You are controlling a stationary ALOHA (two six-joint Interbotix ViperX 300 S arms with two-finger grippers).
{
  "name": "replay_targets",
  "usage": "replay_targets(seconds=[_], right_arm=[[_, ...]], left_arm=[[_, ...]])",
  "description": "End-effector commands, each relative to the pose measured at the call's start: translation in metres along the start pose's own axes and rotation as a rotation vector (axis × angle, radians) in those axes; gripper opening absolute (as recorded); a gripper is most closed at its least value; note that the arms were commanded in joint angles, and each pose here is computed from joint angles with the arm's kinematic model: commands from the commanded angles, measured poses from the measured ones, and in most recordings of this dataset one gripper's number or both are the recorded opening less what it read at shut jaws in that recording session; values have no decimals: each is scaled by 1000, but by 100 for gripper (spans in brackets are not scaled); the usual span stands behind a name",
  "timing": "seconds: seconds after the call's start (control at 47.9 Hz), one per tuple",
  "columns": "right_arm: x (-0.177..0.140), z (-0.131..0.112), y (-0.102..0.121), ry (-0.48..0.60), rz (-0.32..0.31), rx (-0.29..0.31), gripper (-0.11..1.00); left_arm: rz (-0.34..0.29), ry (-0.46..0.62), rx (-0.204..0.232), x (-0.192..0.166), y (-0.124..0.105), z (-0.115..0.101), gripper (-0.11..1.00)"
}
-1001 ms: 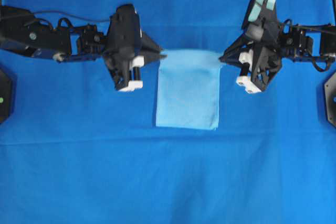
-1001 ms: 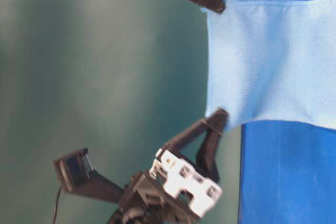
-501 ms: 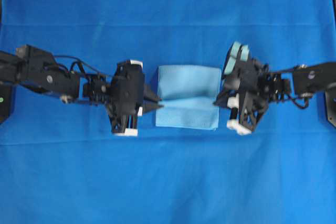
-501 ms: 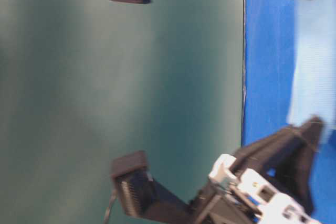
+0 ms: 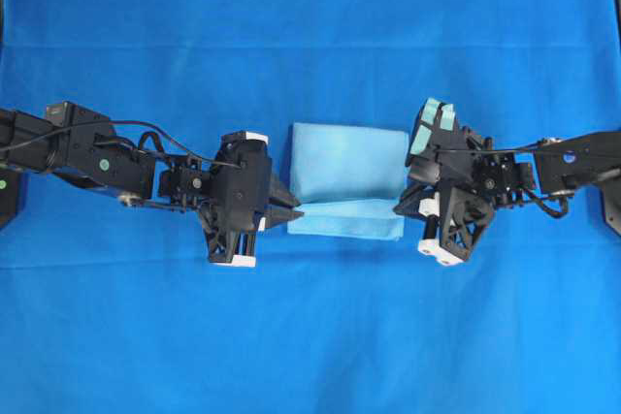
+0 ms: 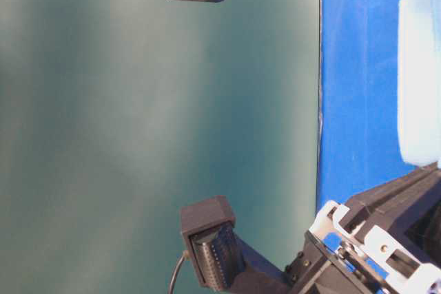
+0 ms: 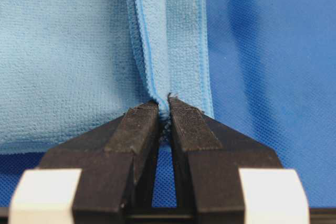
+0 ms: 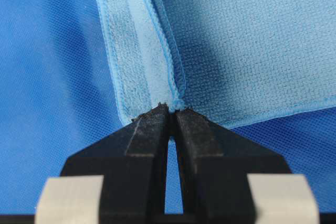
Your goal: Fold the light blue towel.
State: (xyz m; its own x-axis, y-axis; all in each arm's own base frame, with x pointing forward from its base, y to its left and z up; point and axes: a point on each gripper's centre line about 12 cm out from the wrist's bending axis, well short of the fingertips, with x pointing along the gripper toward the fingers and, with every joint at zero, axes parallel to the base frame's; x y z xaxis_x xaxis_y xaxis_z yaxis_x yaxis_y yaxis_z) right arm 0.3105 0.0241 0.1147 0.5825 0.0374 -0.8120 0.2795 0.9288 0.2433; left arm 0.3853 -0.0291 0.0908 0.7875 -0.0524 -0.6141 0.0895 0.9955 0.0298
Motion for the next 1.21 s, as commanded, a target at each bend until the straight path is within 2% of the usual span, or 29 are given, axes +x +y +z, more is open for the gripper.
replay_targets(seconds=[0.0, 0.083, 0.146, 0.188, 0.292, 0.375, 0.521, 0.668, 0.772, 1.022, 1.189], right_arm=[[-1, 2, 3, -8, 8, -2, 5], [2, 2, 3, -3, 7, -3, 6], [4, 4, 4, -12, 11, -2, 7], [6, 5, 5, -14, 13, -2, 16], [6, 11, 10, -34, 28, -16, 49], [5, 13, 12, -43, 34, -18, 65], [-7, 23, 21, -80, 58, -26, 59], [-38, 40, 39, -127, 92, -65, 60], [-68, 49, 45, -155, 95, -100, 60], [-127, 52, 33, -276, 73, -186, 60], [-164, 45, 21, -395, 69, -234, 60]], left_arm=[[-1, -17, 2, -2, 0, 5, 6], [-1, -15, 2, -2, 0, 5, 6], [4, -9, -1, -2, 2, 2, 12], [9, -9, -4, -3, 4, 2, 18], [11, -13, -8, -3, 5, 4, 37], [8, -21, -4, -2, 4, 7, 50], [2, -49, 2, -10, 1, 21, 63], [-7, -80, 5, -39, -2, 46, 64], [-15, -116, 10, -70, -4, 68, 64], [-16, -259, 23, -148, -3, 96, 64], [-11, -380, 27, -198, -2, 97, 64]])
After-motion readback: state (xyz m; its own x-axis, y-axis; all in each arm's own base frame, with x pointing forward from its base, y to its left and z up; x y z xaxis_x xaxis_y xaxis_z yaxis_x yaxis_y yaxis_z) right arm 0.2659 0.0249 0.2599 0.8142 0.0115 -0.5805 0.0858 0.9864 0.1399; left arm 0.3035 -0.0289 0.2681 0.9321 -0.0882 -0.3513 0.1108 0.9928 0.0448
